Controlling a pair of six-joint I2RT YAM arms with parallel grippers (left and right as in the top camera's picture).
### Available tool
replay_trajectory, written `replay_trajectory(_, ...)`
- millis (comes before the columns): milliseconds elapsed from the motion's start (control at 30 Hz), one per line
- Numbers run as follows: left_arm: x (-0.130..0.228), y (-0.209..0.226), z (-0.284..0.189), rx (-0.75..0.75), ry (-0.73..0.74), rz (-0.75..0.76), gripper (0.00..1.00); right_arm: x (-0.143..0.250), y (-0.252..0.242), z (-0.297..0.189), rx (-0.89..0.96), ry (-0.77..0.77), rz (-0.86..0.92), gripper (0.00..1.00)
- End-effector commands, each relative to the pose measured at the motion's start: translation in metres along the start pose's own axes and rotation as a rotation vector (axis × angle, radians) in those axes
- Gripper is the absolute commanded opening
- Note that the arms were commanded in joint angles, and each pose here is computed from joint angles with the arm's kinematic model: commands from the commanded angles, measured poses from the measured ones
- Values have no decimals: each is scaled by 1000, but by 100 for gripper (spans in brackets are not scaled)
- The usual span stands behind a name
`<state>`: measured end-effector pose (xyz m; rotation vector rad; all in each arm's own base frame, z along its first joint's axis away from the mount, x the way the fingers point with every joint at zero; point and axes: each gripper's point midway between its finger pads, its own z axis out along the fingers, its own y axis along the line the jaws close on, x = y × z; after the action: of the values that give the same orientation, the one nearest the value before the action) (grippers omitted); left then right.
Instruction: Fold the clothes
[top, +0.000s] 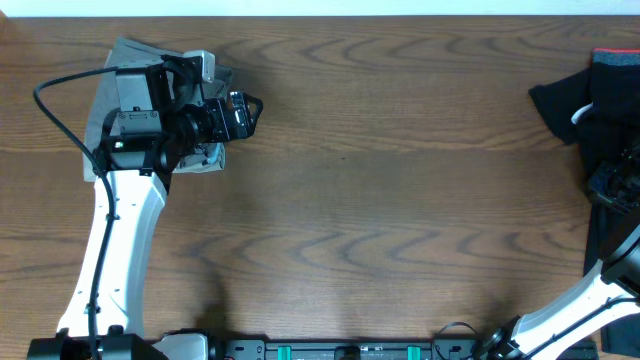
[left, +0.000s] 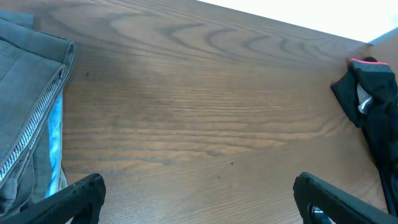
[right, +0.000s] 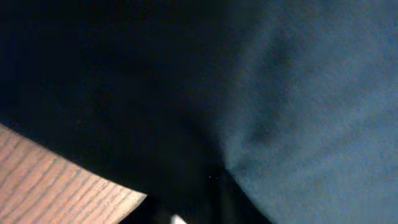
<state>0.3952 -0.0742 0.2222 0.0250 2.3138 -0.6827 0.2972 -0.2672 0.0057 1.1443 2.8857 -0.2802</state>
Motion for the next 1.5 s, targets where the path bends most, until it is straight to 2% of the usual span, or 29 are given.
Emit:
replay_trajectory(0, -8, -7, -3, 22, -15, 10, 98, -15, -6, -15, 3, -39, 33, 15)
replay_trajectory(33, -8, -7, -3, 22, -15, 10, 98, -16, -8, -18, 5, -40, 35, 13)
replay_trajectory(133, -8, -7, -3, 22, -15, 10, 98, -24, -16, -26, 23, -58, 49, 1)
replay_trajectory(400, -8, -7, -3, 22, -15, 10, 98, -35, -43, -35, 27, -77, 112, 1)
replay_trajectory(567, -8, -7, -3, 22, -15, 10, 98, -35, -34, -35, -32, -76, 54, 1)
replay_trajectory(633, -8, -7, -3, 22, -15, 10, 98, -37, -24, -36, -84, -81, 12, 1)
replay_trajectory(800, -8, -7, -3, 22, -15, 10, 98, -36, 35, -53, -359, -118, -182, 1)
replay_trajectory(967, -8, -7, -3, 23, -14, 9, 98, -30, 85, -118, -589, -200, -285, 1)
replay_trajectory(1067, -6, -7, -3, 22, -10, 7, 98, -17, 102, -169, -658, -221, -273, 1)
replay_trajectory(1267, -6, -8, -5, 21, -10, 6, 98, 33, 152, -263, -770, -309, -423, 1)
replay_trajectory(1367, -7, -10, -8, 22, -18, 11, 98, 56, 177, -296, -781, -380, -518, 1)
replay_trajectory(1467, -9, -12, -12, 24, -28, 16, 98, 69, 195, -324, -799, -448, -541, 1)
